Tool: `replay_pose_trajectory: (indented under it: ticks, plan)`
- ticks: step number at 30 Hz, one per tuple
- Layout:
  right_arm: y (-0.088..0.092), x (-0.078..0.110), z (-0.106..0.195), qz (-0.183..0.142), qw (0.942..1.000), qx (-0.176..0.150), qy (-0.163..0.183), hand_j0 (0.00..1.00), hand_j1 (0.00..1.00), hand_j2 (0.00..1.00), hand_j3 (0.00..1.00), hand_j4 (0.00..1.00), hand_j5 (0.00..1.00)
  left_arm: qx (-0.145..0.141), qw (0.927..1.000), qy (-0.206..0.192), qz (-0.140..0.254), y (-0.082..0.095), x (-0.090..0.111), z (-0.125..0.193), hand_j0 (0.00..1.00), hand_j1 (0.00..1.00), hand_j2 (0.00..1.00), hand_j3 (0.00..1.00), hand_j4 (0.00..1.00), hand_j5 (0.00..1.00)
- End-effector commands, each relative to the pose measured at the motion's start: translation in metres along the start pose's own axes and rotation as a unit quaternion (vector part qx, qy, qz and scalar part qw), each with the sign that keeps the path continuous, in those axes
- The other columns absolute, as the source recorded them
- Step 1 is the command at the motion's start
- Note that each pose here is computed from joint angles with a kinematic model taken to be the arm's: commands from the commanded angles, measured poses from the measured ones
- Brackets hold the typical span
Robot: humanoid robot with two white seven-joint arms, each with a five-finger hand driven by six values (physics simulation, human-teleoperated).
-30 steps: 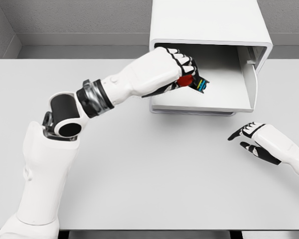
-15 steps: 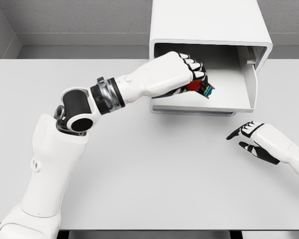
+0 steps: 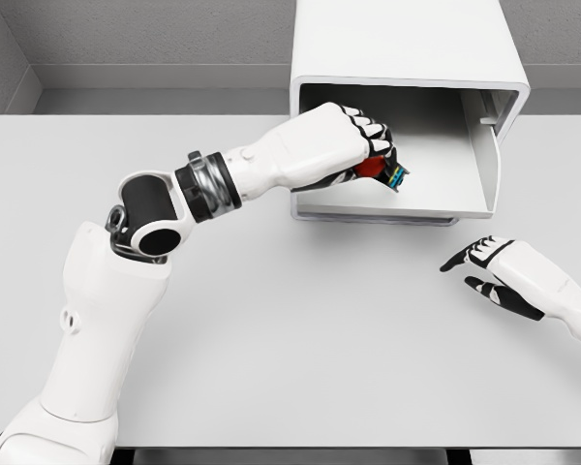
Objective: Slide open multi-storey tabletop storage cabinets and put open load switch and slide close multi-storey tabletop storage cabinets
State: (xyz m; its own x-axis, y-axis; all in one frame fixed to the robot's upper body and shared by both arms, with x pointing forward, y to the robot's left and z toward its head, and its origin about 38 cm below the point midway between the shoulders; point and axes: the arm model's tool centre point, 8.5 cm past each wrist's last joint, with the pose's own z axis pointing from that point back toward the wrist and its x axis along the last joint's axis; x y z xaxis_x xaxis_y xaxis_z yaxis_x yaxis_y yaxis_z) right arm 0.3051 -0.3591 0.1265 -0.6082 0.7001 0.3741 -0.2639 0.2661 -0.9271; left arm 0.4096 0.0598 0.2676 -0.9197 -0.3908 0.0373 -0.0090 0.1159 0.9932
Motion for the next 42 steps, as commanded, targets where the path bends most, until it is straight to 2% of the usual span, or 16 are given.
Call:
replay_pose_trajectory:
  ticks: [1,10,13,17,25,34,36,39,42]
  plan:
    - [-0.001,0.000,0.000,-0.002,1.0000,-0.002,0.000,0.58,0.58,0.58,0.58,0.58,0.58,-0.003,1.0000,0.005,-0.003,-0.001,-0.001,0.000,0.41,0.41,0.41,0.41,0.41,0.41]
    - [-0.001,0.000,0.000,-0.003,1.0000,-0.003,0.000,0.58,0.58,0.58,0.58,0.58,0.58,-0.006,1.0000,0.007,0.001,-0.004,-0.003,0.000,0.45,0.45,0.45,0.45,0.45,0.45]
    - [-0.001,0.000,0.000,-0.003,1.0000,-0.003,0.000,0.58,0.58,0.58,0.58,0.58,0.58,-0.006,0.9999,0.010,0.002,-0.004,-0.005,0.001,0.58,0.58,0.58,0.58,0.58,0.58]
    - [-0.001,0.000,0.000,-0.003,1.0000,-0.003,0.000,0.58,0.58,0.58,0.58,0.58,0.58,-0.007,0.9999,0.010,0.002,-0.004,-0.005,0.001,0.67,0.67,0.67,0.67,0.67,0.67]
    - [-0.002,0.006,-0.002,-0.002,1.0000,-0.005,-0.009,0.58,0.58,0.58,0.58,0.58,0.58,-0.006,0.9999,0.009,0.002,-0.004,-0.005,0.001,0.69,0.69,0.69,0.69,0.69,0.69]
    - [0.000,0.007,-0.003,-0.002,0.9999,0.003,-0.010,0.58,0.58,0.58,0.58,0.58,0.58,-0.006,0.9999,0.010,0.002,-0.004,-0.005,0.001,0.79,0.79,0.79,0.79,0.79,0.79]
    - [0.000,0.007,-0.003,-0.002,0.9999,0.003,-0.010,0.58,0.58,0.58,0.58,0.58,0.58,-0.004,0.9999,0.012,0.002,-0.002,-0.006,0.002,0.85,0.85,0.85,0.85,0.85,0.85]
    - [-0.001,0.007,-0.003,-0.001,0.9999,0.002,-0.010,0.58,0.58,0.58,0.58,0.58,0.58,0.009,0.9999,0.011,-0.003,0.006,-0.004,0.005,1.00,1.00,1.00,1.00,1.00,1.00]
    - [-0.001,0.007,-0.003,-0.001,0.9999,0.002,-0.011,0.58,0.58,0.58,0.58,0.58,0.58,0.043,0.9986,0.000,-0.031,0.029,0.012,0.013,1.00,1.00,1.00,1.00,1.00,1.00]
